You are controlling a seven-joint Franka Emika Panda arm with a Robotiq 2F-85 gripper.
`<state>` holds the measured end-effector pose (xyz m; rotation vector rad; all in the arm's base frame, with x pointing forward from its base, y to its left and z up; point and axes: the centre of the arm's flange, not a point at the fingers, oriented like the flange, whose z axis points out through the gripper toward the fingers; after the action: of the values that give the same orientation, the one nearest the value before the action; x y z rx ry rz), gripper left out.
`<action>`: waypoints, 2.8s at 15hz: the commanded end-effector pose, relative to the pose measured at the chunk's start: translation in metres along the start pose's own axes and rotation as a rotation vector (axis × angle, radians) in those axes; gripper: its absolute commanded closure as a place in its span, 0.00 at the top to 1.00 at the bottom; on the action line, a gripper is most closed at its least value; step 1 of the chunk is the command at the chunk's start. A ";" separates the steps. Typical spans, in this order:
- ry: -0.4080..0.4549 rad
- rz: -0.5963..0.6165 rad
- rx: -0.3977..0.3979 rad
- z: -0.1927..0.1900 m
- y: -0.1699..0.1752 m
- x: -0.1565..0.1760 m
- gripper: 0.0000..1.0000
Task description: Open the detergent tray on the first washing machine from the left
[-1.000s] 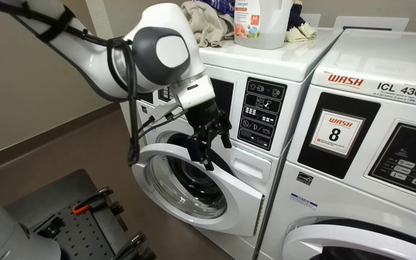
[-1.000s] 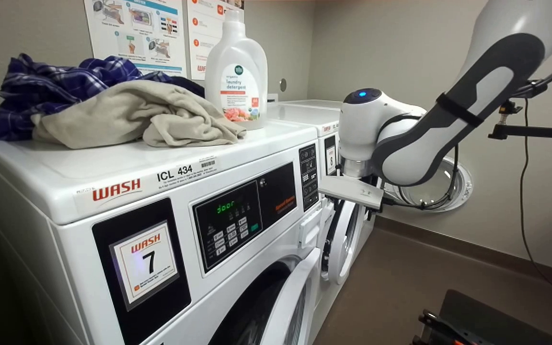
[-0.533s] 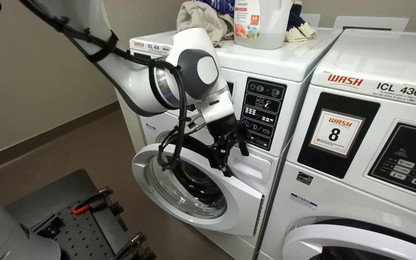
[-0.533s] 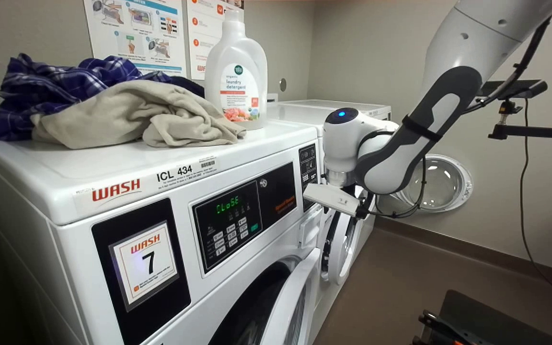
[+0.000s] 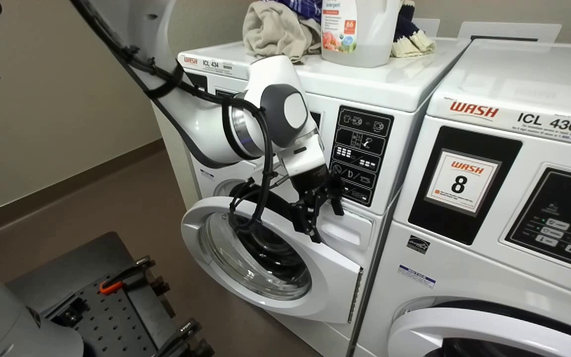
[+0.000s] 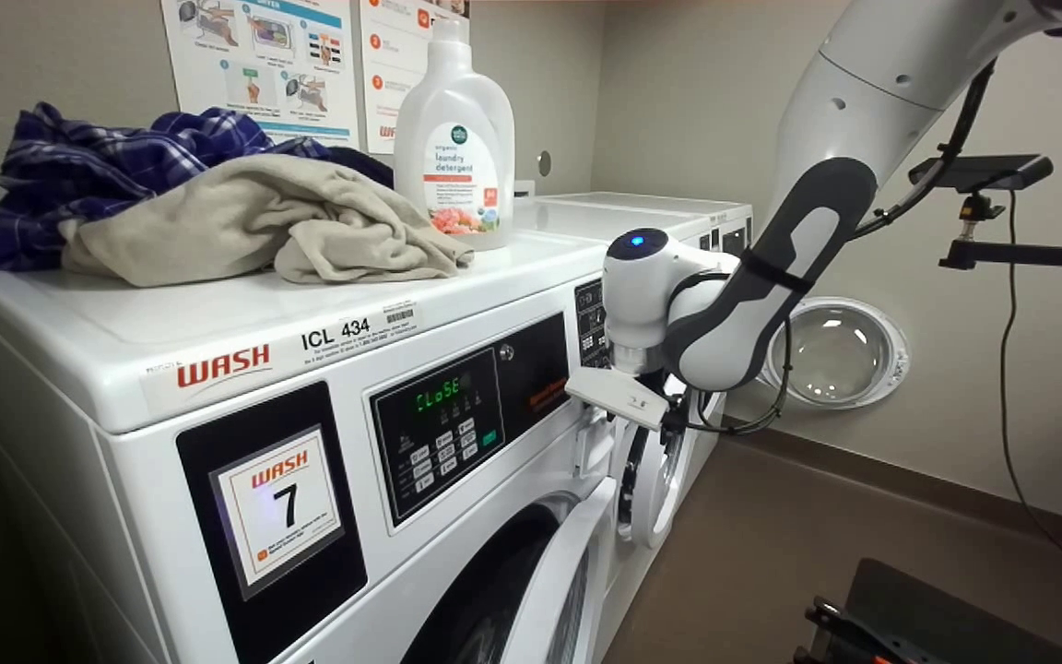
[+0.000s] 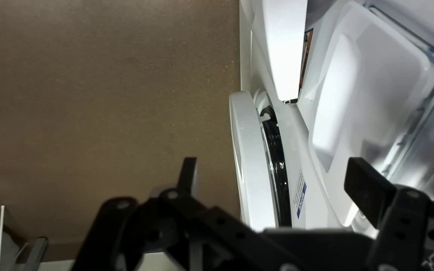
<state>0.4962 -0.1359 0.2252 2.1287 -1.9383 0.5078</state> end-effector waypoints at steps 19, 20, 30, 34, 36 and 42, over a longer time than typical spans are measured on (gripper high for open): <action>-0.081 0.062 0.173 -0.024 0.030 0.025 1.00; -0.088 0.058 0.172 -0.022 0.033 0.024 1.00; -0.126 -0.001 0.222 -0.019 0.037 0.022 1.00; -0.128 -0.025 0.232 -0.011 0.038 0.016 1.00; -0.131 -0.022 0.237 -0.008 0.037 0.014 1.00; -0.144 -0.020 0.249 0.001 0.029 0.008 1.00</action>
<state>0.4642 -0.1464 0.2293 2.3671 -2.0100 0.6199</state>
